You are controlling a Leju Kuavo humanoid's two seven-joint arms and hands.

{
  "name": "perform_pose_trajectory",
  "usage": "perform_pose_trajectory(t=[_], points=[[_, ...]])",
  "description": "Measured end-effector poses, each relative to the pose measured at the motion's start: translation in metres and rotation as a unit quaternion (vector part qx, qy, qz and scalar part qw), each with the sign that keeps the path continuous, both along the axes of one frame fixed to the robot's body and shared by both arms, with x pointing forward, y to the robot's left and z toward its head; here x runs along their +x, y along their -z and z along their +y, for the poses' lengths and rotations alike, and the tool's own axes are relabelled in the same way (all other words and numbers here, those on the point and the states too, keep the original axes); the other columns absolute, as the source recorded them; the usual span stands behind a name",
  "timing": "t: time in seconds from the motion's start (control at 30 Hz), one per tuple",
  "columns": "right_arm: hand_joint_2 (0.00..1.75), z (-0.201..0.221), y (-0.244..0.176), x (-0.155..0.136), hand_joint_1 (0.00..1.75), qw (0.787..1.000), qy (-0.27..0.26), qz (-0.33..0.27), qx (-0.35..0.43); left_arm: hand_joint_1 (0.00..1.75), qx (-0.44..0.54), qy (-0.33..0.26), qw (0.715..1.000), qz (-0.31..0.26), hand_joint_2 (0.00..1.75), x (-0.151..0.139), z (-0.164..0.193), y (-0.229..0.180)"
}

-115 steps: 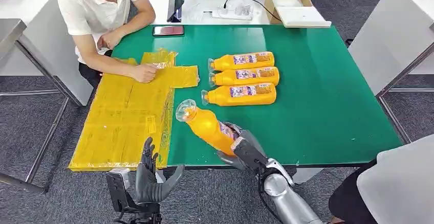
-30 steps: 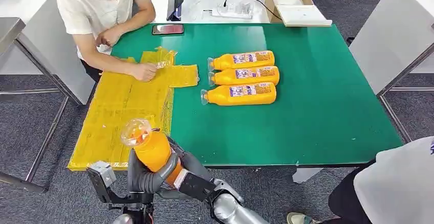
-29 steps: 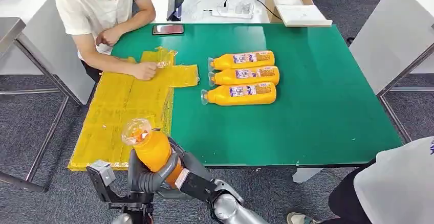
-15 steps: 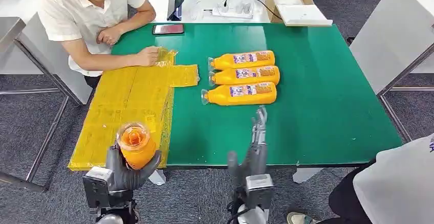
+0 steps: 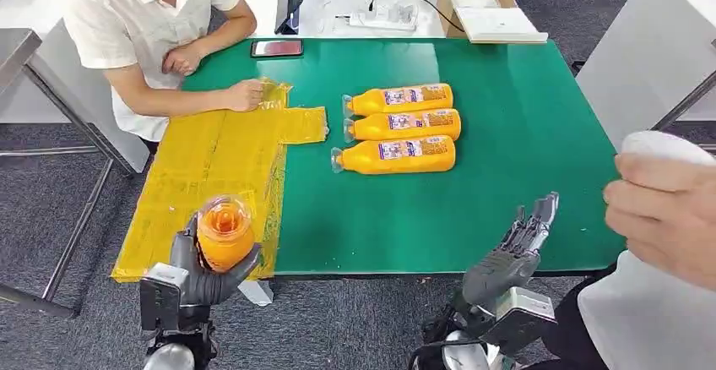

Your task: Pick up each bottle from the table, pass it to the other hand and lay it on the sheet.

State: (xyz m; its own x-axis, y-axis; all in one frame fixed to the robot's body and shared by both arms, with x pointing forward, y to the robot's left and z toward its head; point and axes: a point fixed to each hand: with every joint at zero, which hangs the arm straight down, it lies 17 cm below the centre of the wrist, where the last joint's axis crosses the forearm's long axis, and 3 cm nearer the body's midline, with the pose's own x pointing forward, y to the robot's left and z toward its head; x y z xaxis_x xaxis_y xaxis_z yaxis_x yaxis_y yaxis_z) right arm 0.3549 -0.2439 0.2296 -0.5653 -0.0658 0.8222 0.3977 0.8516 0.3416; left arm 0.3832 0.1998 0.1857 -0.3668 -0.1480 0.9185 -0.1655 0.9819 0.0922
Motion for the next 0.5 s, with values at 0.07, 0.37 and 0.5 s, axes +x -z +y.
perform_pose_trajectory(t=[0.07,0.37,0.5], points=[[0.00,0.000,-0.001,0.000,0.00,1.000,0.002,0.000,-0.002,1.75,0.044,-0.036,0.998,-0.019,1.75,0.001,0.008,-0.007],[0.00,0.009,-0.006,0.008,0.00,1.000,-0.016,-0.010,0.005,1.75,0.338,-0.117,0.933,-0.030,1.75,0.050,0.001,0.011],[0.00,0.025,-0.004,0.017,0.00,0.999,-0.037,-0.008,0.007,1.75,0.428,-0.108,0.897,0.021,1.75,0.084,-0.008,0.049]])
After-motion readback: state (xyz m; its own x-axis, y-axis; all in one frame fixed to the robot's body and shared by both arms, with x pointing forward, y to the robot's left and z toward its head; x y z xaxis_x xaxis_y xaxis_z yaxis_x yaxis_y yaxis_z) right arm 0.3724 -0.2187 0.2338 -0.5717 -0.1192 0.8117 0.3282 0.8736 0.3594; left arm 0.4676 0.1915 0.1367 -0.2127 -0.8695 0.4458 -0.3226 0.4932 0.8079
